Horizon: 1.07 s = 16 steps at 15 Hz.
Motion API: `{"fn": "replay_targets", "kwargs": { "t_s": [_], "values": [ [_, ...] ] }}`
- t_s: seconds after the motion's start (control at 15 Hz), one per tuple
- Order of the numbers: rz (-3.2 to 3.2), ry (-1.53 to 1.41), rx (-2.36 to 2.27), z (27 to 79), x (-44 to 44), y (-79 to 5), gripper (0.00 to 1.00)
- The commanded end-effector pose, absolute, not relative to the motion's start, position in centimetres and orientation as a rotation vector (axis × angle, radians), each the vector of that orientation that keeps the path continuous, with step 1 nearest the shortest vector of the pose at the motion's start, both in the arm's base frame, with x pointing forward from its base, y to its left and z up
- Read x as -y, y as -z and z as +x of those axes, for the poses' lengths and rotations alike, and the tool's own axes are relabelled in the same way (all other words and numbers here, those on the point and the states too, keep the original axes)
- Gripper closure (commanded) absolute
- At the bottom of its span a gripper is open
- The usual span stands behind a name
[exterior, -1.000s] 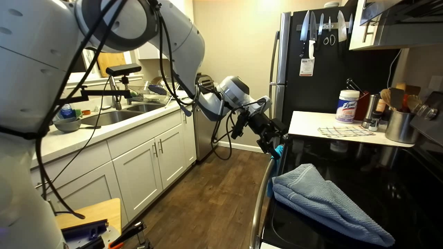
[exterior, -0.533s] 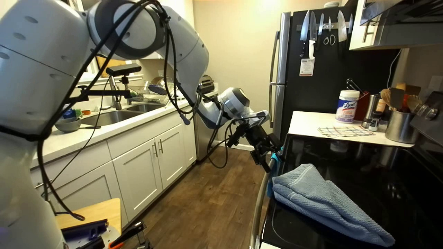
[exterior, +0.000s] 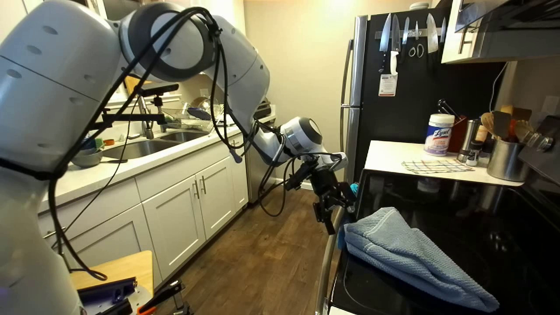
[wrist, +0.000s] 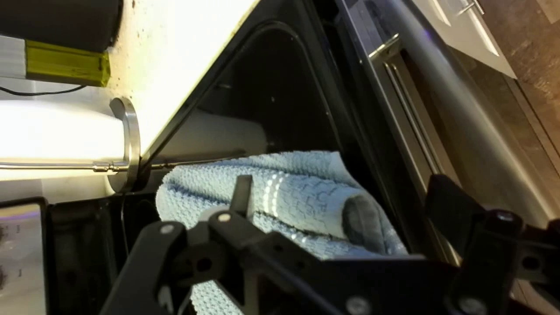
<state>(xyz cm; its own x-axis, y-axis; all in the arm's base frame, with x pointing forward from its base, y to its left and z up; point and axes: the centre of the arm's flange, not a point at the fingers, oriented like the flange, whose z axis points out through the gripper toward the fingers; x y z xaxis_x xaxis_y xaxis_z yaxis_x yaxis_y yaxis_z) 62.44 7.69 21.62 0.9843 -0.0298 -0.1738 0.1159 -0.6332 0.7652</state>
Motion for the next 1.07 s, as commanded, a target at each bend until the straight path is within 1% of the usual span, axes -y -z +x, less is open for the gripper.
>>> {"fn": "replay_targets", "kwargs": {
  "t_s": [0.0, 1.0],
  "values": [
    [2.231, 0.295, -0.061, 62.7, -6.7, -22.5, 0.00],
    [2.126, 0.244, -0.034, 63.2, -6.1, -20.7, 0.00]
  ]
}}
